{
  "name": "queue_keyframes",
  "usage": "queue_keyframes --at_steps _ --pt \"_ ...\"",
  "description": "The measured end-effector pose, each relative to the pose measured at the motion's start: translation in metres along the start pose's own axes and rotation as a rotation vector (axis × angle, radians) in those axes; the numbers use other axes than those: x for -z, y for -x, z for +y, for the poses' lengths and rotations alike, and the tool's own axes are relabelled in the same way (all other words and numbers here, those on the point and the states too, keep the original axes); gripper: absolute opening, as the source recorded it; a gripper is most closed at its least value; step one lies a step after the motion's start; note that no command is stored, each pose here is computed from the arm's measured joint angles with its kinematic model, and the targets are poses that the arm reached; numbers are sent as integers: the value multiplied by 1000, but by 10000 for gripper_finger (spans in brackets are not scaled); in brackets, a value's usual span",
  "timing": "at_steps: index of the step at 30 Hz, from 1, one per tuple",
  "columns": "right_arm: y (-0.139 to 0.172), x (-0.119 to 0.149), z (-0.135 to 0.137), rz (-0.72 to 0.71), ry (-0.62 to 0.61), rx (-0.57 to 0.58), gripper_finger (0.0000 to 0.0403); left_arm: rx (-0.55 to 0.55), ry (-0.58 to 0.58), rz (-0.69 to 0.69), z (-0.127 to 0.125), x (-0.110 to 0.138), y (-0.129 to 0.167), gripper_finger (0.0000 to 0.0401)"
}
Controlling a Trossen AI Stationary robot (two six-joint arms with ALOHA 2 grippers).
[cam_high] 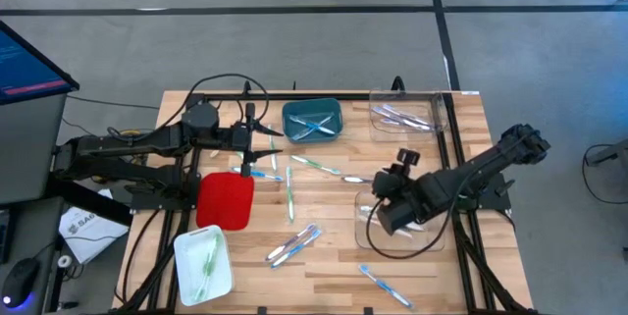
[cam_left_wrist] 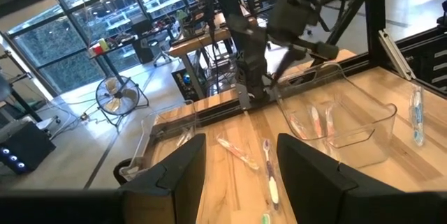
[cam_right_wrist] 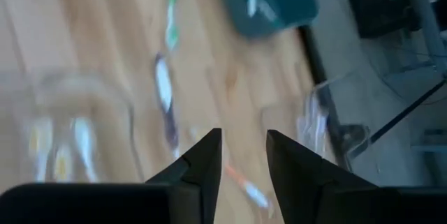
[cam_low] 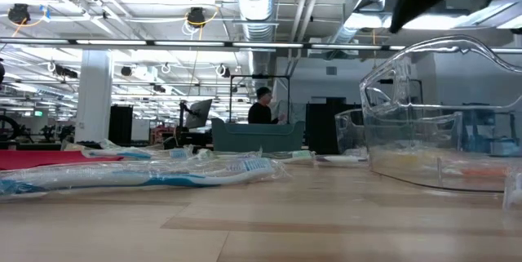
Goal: Pick & Place Toothbrushes
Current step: Put the green toothbrush into the white bin
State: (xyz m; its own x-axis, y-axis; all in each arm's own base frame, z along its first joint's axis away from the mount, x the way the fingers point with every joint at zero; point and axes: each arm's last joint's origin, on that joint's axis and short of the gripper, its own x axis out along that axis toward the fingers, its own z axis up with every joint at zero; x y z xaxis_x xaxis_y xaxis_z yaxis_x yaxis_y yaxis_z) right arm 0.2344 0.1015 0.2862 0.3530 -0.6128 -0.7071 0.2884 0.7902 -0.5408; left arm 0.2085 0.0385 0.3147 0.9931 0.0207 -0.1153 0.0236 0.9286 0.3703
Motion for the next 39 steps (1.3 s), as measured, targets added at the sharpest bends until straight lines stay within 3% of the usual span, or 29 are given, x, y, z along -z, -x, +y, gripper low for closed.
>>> queue_keyframes --at_steps 5,12,17,21,26,33,36,39 --pt "-2 -18 -10 -87 -103 45 108 7 22 18 -1 2 0 173" --pt "-12 -37 -22 -164 -34 130 108 12 54 31 -1 3 0 173" --pt "-25 -54 -32 -200 -70 138 108 18 80 48 -2 5 0 173" --pt "-31 -69 -33 -260 -28 -3 108 22 109 62 -2 6 0 173" --pt "-35 -92 -34 -503 71 -277 108 26 119 71 -3 7 0 173" --pt "-35 -121 -84 -926 103 -439 108 31 134 70 -3 7 0 173" --pt "-38 -124 -108 -1039 84 -515 108 31 139 71 -3 7 0 173" --pt "-47 -122 -124 -1038 49 -566 108 35 157 84 -4 8 0 173"
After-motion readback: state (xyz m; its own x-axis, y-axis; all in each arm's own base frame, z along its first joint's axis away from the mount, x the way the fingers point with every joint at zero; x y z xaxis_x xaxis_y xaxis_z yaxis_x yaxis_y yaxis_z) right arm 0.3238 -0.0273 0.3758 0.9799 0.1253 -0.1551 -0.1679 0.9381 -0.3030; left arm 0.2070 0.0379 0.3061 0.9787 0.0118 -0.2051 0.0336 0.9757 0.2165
